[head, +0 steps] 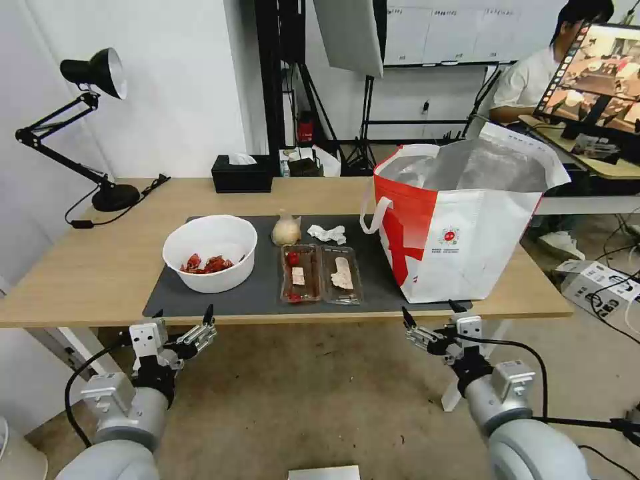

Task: Pick up the trash from the table and place it into the takeout bag.

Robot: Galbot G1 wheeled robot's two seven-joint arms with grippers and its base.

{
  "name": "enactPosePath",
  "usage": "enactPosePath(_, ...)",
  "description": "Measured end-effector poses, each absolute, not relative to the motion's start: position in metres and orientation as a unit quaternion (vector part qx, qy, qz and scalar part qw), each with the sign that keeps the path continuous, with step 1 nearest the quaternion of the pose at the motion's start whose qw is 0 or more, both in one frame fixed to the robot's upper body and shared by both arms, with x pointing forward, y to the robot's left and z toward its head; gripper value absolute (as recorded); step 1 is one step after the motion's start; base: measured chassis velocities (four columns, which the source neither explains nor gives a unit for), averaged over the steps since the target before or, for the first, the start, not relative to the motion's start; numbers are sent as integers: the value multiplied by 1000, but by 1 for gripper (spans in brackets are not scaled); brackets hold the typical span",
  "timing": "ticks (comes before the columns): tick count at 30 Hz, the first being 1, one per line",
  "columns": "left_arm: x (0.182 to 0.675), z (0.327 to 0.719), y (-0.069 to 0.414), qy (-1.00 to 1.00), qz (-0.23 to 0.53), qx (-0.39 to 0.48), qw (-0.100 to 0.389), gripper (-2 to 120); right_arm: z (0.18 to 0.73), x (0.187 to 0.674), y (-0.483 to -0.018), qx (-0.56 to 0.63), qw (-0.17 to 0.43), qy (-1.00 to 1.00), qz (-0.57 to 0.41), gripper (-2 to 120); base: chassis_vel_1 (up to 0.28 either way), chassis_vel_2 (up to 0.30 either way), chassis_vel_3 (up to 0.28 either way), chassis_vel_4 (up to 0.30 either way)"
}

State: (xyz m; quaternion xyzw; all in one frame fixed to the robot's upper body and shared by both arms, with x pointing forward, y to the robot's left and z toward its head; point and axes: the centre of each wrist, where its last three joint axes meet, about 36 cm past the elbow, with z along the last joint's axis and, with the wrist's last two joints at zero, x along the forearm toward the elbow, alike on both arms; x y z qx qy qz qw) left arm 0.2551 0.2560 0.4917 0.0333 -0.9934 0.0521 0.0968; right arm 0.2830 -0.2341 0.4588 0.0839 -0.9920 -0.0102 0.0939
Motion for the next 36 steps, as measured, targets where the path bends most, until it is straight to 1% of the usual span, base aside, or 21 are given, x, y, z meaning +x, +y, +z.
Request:
enactPosePath(3,256,490,256,-994,55,33,85,100,457,285,-232,87,89,-992,-25,100,0,0,0,0)
enactPosePath(5,256,486,256,-996,58,33,64,100,456,287,-228,92,87,-991,-53,100,0,0,0,0)
enactPosePath(6,256,486,256,-996,58,33,64,100,456,287,-228,92,87,-991,-53,100,0,0,0,0)
enactPosePath(7,257,483,256,-997,56,31,49,100,456,288,-225,96,87,-988,-78,100,0,0,0,0)
enactPosePath(9,256,478,257,-998,45,28,38,100,456,289,-221,101,89,-985,-106,100,0,0,0,0)
enactPosePath(12,255,474,258,-999,33,24,32,100,456,291,-218,104,91,-981,-135,100,0,0,0,0)
enactPosePath(15,254,473,258,-999,29,23,29,100,456,292,-216,107,94,-978,-155,100,0,0,0,0)
enactPosePath(17,250,469,258,-999,25,24,28,100,460,296,-208,110,107,-962,-226,100,0,0,0,0)
enactPosePath(18,248,468,258,-999,22,26,31,100,466,299,-203,111,117,-946,-283,100,0,0,0,0)
enactPosePath(19,248,468,258,-999,22,26,31,100,466,299,-203,111,117,-946,-283,100,0,0,0,0)
enactPosePath(21,245,468,258,-999,17,28,35,100,476,304,-198,113,134,-918,-357,100,0,0,0,0)
enactPosePath(22,245,468,258,-999,17,28,35,100,476,304,-198,113,134,-918,-357,100,0,0,0,0)
enactPosePath(25,242,468,259,-999,13,30,40,100,490,311,-194,111,162,-877,-439,100,0,0,0,0)
enactPosePath(26,242,468,259,-999,13,30,40,100,490,311,-194,111,162,-877,-439,100,0,0,0,0)
enactPosePath(29,240,468,259,-999,12,32,41,100,500,318,-188,107,190,-842,-493,100,0,0,0,0)
enactPosePath(33,238,469,260,-998,11,35,46,100,508,327,-182,89,214,-815,-530,100,0,0,0,0)
enactPosePath(36,237,469,261,-998,11,36,48,100,510,331,-178,79,220,-809,-539,100,0,0,0,0)
